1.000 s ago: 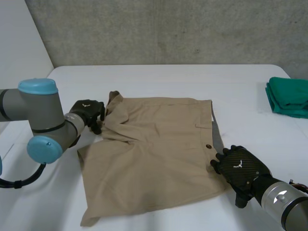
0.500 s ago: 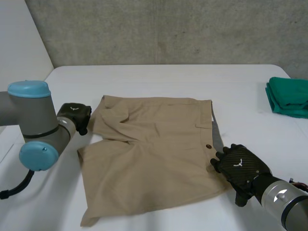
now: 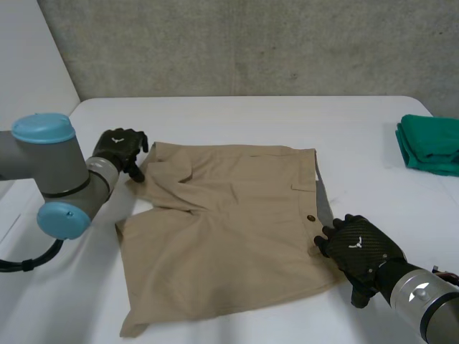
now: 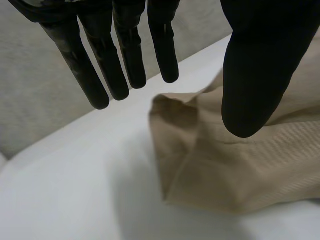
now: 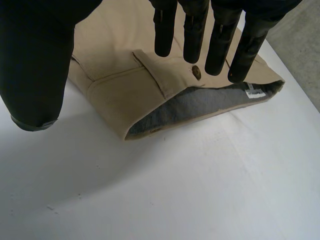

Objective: Fold the laundry.

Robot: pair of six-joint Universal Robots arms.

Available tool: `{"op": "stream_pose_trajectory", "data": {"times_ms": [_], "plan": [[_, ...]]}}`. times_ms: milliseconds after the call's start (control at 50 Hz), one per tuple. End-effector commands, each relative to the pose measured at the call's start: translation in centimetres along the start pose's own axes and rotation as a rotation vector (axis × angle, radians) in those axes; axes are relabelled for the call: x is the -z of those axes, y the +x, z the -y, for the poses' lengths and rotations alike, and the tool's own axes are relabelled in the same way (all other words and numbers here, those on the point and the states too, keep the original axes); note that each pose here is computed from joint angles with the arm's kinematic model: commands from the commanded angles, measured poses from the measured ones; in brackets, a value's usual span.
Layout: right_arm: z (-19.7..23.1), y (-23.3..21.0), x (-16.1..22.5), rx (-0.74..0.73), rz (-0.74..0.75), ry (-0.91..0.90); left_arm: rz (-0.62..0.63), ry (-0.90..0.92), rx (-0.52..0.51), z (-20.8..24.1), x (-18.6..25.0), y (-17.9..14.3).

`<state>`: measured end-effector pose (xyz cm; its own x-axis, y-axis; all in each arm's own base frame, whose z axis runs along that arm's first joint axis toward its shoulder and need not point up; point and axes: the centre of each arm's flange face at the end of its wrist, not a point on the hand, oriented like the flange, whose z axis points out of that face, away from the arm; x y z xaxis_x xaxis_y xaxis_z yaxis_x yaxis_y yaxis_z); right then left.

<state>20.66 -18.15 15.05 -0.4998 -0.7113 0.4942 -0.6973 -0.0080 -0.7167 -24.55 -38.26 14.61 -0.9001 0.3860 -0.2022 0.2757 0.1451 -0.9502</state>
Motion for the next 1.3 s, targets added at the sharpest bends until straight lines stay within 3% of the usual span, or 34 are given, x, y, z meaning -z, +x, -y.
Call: {"op": "stream_pose_trajectory", "data": {"times_ms": [20,200,400,820,1040,1120,1300], "plan": [[-0.1,0.1,0.0,-0.002,-0.004,-0.003,-0.106,-0.044,0.04,-1.4,-1.0,1.1],[-0.1,0.2,0.0,-0.003,-0.006,-0.004,-0.05,-0.094,0.049,-1.8,-1.1,0.5],[-0.1,0.1,0.0,-0.003,-0.004,-0.004,0.112,-0.148,0.04,-1.8,0.7,-2.0],[0.1,0.3,0.1,0.0,-0.015,0.003,0.086,-0.247,0.041,-3.4,3.9,-0.4],[1.4,1.1,0.7,0.022,-0.065,0.075,0.251,-0.16,0.033,1.3,7.7,-2.2],[1.8,0.8,0.8,0.027,-0.031,0.118,0.23,-0.151,0.032,2.0,10.7,-1.7],[1.5,-1.0,-0.2,0.017,0.133,0.193,-0.08,-0.213,-0.002,0.6,19.2,4.7]]}}
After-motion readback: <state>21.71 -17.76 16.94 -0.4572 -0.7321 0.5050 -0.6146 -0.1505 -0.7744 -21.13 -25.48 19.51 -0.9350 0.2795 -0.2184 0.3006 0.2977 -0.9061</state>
